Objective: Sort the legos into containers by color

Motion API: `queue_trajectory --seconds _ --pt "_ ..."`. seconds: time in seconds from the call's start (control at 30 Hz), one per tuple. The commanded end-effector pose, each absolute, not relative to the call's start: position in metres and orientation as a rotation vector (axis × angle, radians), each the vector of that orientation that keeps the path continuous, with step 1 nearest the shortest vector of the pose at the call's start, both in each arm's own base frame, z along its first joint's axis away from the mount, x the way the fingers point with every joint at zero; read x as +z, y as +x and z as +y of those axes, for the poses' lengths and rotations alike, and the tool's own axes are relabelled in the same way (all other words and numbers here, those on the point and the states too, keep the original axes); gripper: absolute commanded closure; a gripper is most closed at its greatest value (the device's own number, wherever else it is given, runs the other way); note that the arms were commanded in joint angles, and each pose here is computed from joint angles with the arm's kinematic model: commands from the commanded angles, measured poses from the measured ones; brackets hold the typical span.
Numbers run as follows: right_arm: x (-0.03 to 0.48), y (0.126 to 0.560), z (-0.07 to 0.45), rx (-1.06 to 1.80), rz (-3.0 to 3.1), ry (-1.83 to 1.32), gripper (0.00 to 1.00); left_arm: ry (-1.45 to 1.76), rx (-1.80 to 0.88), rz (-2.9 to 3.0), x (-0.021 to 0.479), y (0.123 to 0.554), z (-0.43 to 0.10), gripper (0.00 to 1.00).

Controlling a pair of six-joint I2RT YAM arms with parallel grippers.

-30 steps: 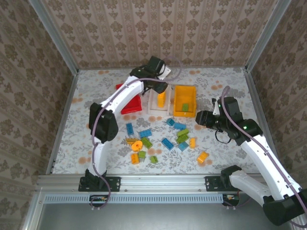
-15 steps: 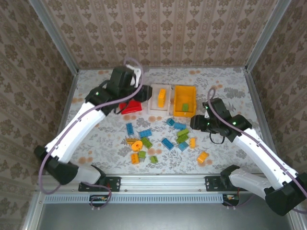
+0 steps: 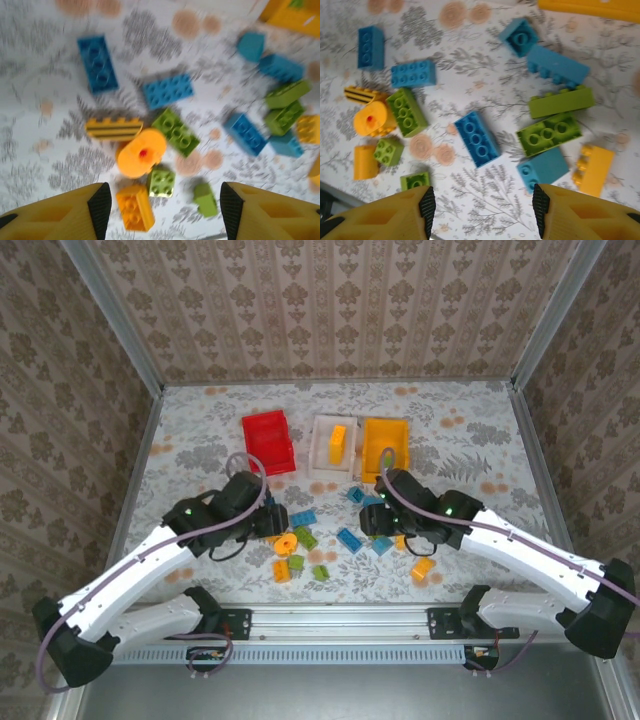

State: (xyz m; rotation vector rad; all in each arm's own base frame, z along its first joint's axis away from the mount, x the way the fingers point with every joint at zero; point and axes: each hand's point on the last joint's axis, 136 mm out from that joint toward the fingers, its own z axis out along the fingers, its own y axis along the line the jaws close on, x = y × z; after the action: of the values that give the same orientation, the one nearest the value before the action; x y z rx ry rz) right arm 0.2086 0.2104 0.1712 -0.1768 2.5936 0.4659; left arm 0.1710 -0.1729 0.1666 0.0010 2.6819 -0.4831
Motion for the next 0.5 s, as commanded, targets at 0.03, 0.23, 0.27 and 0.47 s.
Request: queue_trajectory --seconds 0.03,0.23,0.27,0.47 --pt "0.171 0.198 0.222 0.514 2.56 -0.246 0.41 -0.105 -0.45 2.778 0.139 0.151 -0.181 0.36" --pt "0.164 0.182 0.208 0.529 2.552 -0.213 0.4 -0.02 -0.414 2.798 0.123 0.156 -0.224 0.32" --pt "0.165 0.181 0.205 0.534 2.544 -0.197 0.4 -0.035 -0.401 2.808 0.12 0.159 -0.23 0.31" --pt "0.178 0.172 0.189 0.56 2.504 -0.167 0.39 -0.277 -0.465 2.862 0.094 0.175 -0.272 0.34"
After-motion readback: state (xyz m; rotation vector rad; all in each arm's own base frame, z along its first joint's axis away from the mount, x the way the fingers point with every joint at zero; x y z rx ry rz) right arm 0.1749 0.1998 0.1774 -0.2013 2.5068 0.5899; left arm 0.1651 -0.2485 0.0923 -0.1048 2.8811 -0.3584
